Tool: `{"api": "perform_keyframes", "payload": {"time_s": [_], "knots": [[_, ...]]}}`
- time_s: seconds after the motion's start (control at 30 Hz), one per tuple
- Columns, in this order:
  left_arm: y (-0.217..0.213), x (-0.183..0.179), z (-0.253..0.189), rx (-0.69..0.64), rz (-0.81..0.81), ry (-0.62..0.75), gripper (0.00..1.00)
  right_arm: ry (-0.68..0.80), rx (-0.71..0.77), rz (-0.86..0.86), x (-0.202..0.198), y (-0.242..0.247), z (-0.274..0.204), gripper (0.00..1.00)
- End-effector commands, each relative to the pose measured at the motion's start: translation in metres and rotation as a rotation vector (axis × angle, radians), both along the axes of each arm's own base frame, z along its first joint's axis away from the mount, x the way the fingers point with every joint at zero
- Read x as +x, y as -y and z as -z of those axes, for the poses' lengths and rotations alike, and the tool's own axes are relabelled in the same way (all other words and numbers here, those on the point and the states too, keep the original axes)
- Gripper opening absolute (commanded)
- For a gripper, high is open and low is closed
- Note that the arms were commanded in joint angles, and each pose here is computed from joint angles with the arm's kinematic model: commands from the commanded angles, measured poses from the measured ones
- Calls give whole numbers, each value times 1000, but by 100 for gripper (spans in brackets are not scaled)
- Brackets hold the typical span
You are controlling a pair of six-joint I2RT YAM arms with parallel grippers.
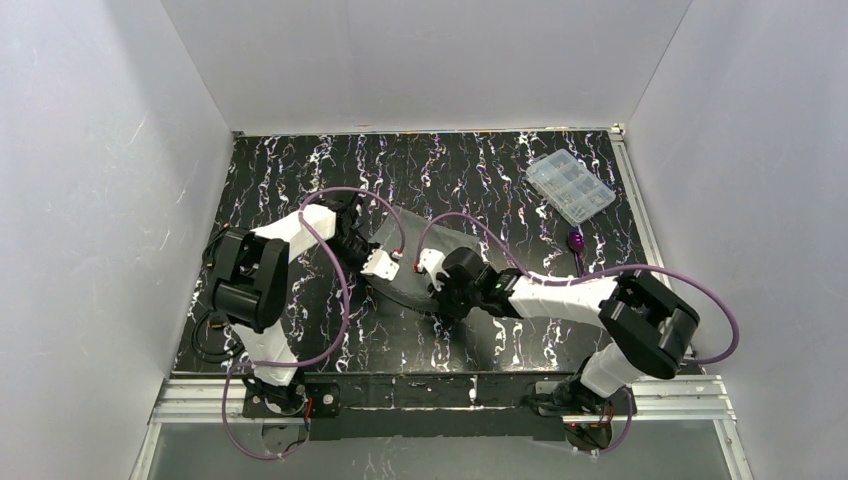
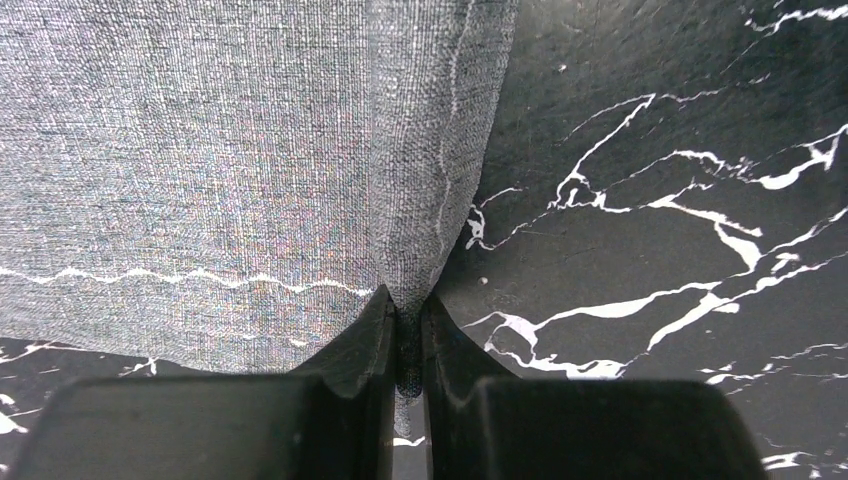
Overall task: Fold the napkin into a case and place the utensils inside
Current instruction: Pick up the lower triangle-folded napkin from the center of the board, then fold the lower triangle-folded napkin at the center of the board.
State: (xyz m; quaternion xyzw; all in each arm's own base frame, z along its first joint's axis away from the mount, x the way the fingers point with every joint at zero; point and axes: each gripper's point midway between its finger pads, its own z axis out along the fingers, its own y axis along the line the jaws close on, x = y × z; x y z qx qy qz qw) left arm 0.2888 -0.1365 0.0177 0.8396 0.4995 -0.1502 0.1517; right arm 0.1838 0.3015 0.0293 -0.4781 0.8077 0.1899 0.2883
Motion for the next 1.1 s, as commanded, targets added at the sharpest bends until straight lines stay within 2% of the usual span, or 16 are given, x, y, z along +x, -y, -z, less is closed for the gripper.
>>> {"api": "perform_keyframes", "payload": {"time_s": [0.0,0.13,0.33,0.47,0.8,1.07], "knots": [[0,-29,-13,43,-65,-173,0,-85,131,6,-8,-8,-25,6],[0,-58,-27,53,-86,-269,0,-183,163,-1,-25,-7,-30,2],[-3,-101,-56,83,-134,-484,0,-339,241,37,-42,-5,-40,1],[-3,-114,-72,92,-154,-573,0,-457,313,54,-48,-1,-50,1],[14,-83,-72,99,-255,-651,0,-745,403,119,-28,3,-53,1],[14,-60,-61,96,-296,-645,0,-847,498,179,3,2,-69,1]]}}
